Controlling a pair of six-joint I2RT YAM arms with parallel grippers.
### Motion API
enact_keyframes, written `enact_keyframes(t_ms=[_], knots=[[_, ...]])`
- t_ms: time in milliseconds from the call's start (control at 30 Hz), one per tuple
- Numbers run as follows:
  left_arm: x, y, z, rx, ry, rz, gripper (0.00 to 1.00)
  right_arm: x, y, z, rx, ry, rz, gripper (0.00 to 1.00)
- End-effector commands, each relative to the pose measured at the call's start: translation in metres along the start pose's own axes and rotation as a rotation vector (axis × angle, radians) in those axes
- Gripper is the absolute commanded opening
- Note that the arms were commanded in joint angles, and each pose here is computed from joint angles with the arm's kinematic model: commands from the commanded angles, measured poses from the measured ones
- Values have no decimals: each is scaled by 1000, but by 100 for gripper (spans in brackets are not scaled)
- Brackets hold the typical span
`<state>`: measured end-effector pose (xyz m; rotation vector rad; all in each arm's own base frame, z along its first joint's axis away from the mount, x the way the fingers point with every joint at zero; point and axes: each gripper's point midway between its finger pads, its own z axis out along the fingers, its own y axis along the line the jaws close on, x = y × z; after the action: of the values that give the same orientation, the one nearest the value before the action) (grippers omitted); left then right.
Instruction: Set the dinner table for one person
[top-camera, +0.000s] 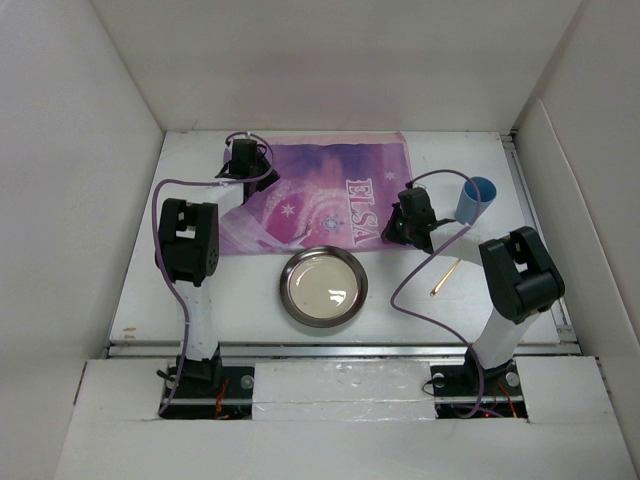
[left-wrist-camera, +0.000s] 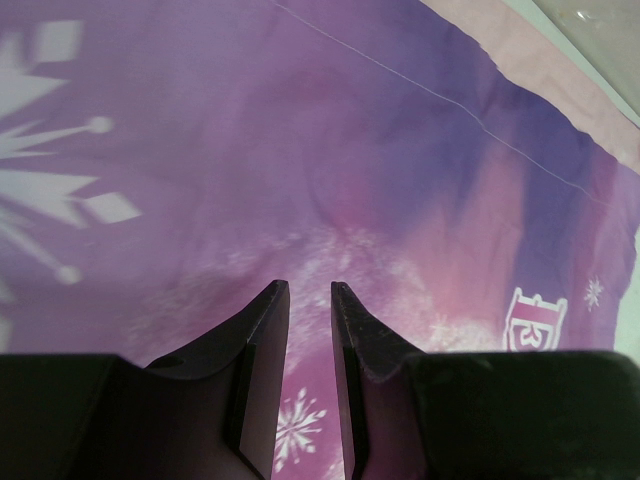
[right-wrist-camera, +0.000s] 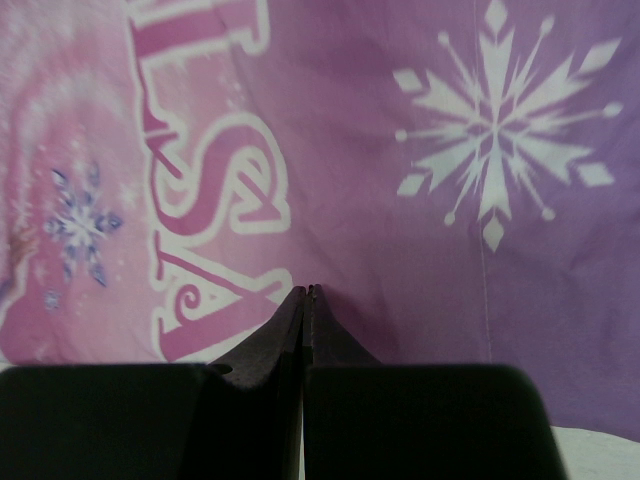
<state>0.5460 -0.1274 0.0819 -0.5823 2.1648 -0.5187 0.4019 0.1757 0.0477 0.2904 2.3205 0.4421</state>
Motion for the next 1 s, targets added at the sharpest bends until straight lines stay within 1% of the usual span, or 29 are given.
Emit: enact_keyframes(t_ms=[0,133,233,300,367,433,500,533,567,600,633,667,733,767,800,867,900,967], knots=[[-6,-36,3,116,16,-4,20,13,-16,3,75,76,33,0],[-7,-49,14,168,35,-33,20,12,-23,-1,68,98,78,0],[-9,-51,21,172,34,-31,20,10,-26,-7,65,88,110,0],[-7,-48,26,162,39,-28,21,0,-32,-9,75,68,143,0],[-9,-50,26,171,35,-25,22,-2,-27,-12,42,76,169,0],[-8,-51,31,178,39,-25,22,-21,-31,-18,67,1,184,0],[-4,-54,34,195,57,-39,23,-33,-29,-23,68,-41,181,0],[-4,-56,35,209,60,-45,23,-49,-24,-31,57,-87,172,0],[-1,-66,32,234,71,-45,23,-59,-2,-43,-1,-128,135,0],[-4,-68,29,239,65,-45,23,-60,-2,-43,-1,-128,134,0],[-9,-72,24,245,51,-37,23,-76,17,-57,-56,-189,85,0],[-16,-76,18,249,35,-27,23,-73,44,-66,-113,-200,37,0],[-52,-97,-13,272,-63,17,24,-76,73,-80,-159,-236,-53,0],[-61,-100,-23,264,-80,35,25,-63,95,-87,-198,-223,-109,0],[-87,-112,-48,264,-157,54,26,-58,102,-90,-204,-222,-133,0],[-110,-118,-79,242,-227,110,27,-47,111,-101,-238,-226,-160,0],[-132,-121,-106,217,-306,119,28,-35,121,-107,-273,-220,-176,0],[-137,-106,-123,140,-342,157,27,-21,129,-119,-326,-233,-178,0]])
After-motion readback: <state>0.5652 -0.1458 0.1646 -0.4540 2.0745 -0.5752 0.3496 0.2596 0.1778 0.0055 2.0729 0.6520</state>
